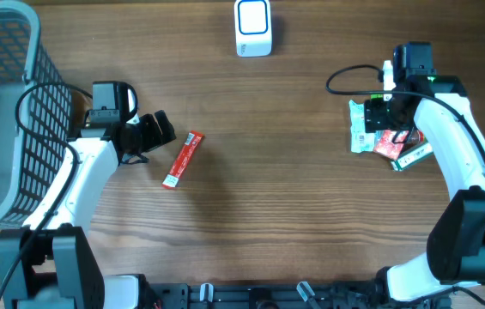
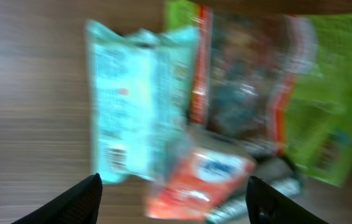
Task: Scan the item barcode
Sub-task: 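Carry the Kleenex pack right and drop it on the pile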
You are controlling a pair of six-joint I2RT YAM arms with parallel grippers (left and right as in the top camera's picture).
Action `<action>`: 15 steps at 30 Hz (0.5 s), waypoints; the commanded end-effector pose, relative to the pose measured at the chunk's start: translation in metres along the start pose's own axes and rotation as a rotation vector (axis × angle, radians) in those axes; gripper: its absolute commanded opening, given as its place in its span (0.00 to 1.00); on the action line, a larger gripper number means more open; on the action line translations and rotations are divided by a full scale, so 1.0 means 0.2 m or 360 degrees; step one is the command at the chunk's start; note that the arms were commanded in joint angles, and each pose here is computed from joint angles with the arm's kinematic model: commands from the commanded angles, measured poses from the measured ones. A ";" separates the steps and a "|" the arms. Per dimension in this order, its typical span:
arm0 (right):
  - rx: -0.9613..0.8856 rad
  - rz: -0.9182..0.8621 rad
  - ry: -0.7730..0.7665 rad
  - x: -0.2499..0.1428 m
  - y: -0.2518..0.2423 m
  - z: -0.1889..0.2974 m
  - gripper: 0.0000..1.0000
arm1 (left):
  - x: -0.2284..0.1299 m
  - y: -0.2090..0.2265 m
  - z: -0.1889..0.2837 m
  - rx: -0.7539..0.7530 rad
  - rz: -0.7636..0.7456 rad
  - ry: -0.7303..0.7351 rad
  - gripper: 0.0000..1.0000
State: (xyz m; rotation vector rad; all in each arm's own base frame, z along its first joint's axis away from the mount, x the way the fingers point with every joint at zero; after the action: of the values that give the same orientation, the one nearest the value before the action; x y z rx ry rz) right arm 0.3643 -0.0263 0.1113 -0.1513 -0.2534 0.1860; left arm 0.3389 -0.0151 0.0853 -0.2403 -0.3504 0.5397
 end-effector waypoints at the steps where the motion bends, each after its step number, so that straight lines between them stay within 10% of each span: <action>1: 0.0850 -0.0061 -0.0219 0.12 0.40 0.10 0.69 | 0.02 0.00 0.01 0.0005 -0.0020 -0.0023 1.00; 6: 0.1328 -0.0117 -0.0274 0.23 0.79 0.28 0.64 | 0.02 0.00 0.01 0.0005 -0.0020 -0.0023 1.00; 7: 0.1350 -0.0238 -0.0216 0.24 0.88 0.30 0.69 | 0.02 0.00 0.01 0.0005 -0.0020 -0.0023 1.00; 8: 0.1332 -0.0331 -0.0161 0.25 0.96 0.31 0.98 | 0.02 0.00 0.01 0.0005 -0.0020 -0.0023 1.00; 15: 0.0950 -0.0255 -0.0121 0.12 1.35 0.29 0.91 | 0.02 0.00 0.01 0.0005 -0.0021 -0.0024 1.00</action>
State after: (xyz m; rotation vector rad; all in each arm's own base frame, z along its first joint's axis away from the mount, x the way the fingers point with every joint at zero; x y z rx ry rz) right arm 0.3267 0.2495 0.1397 0.5840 -0.2516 0.1627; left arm 0.3388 -0.0151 0.0852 -0.2402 -0.3499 0.5401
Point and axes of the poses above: each gripper's point midway between its finger pads, its own z axis back along the fingers, its own y axis along the line the jaws close on, x = y × z, the point moved 2 cm from there along z, back along the fingers, and after that the axes turned 9 degrees about z, right-handed, at the moved point
